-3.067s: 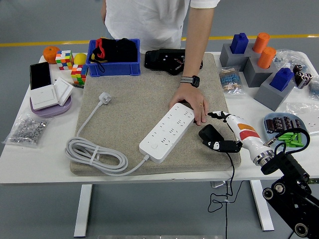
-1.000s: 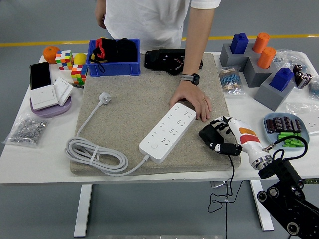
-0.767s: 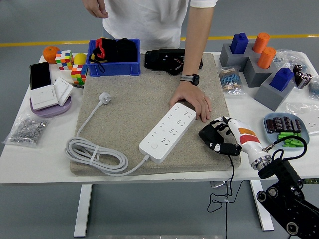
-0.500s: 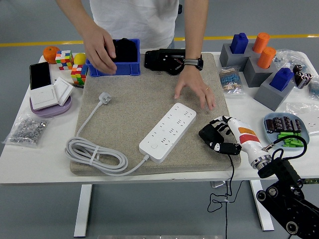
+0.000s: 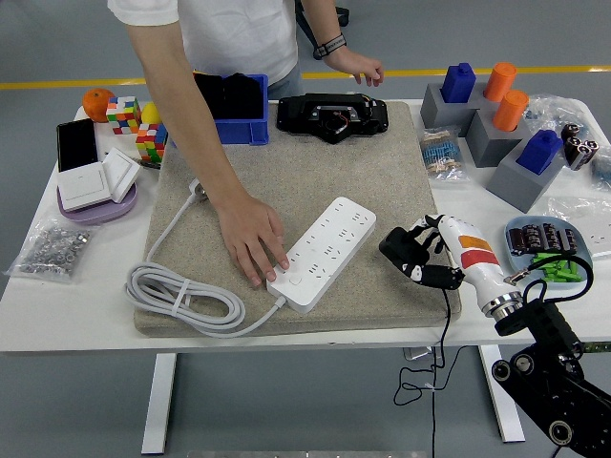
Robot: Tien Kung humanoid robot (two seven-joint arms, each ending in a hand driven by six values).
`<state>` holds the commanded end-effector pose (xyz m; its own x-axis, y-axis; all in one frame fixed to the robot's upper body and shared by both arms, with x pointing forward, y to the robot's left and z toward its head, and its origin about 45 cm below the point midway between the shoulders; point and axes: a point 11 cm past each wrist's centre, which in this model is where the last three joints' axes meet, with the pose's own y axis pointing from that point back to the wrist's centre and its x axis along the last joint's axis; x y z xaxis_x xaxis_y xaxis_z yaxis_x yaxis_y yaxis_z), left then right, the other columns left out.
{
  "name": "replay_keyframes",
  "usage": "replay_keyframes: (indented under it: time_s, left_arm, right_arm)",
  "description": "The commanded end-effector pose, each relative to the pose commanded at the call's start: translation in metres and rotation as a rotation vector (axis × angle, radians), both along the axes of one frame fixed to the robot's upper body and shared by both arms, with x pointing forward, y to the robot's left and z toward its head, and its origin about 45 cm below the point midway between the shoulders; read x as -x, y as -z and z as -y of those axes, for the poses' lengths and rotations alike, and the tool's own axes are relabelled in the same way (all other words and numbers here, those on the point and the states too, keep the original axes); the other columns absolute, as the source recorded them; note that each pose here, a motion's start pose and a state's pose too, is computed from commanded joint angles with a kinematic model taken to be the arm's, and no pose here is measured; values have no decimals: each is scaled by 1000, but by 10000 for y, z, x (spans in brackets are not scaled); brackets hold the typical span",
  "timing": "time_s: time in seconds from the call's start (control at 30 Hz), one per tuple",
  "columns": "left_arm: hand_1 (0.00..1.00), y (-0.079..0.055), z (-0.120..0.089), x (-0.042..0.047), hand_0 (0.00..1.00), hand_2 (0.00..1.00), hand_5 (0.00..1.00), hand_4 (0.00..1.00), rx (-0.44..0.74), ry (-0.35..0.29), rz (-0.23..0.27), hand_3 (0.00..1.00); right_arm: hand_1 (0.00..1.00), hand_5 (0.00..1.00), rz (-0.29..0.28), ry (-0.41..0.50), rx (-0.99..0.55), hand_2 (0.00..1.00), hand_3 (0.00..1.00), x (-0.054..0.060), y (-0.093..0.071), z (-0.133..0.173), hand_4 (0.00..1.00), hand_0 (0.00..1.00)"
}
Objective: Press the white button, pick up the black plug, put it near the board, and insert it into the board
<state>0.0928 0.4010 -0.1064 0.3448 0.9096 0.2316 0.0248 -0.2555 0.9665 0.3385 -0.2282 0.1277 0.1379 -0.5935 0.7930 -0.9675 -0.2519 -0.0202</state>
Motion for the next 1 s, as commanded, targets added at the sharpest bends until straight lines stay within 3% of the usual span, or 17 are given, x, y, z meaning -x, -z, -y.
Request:
replay_keyframes:
  time_s: [0.37, 1.0]
  left_arm:
    - [668, -8, -19, -7, 697, 645, 178, 553, -4, 5, -2, 648]
    - [668, -25, -82, 8, 701, 645, 178, 553, -16, 24, -13, 648]
  right_arm:
    - [300, 2, 32, -21, -28, 333, 434, -5, -109, -56, 829, 300]
    - [299, 2, 78, -106, -66, 336, 440, -145, -262, -443, 825, 297]
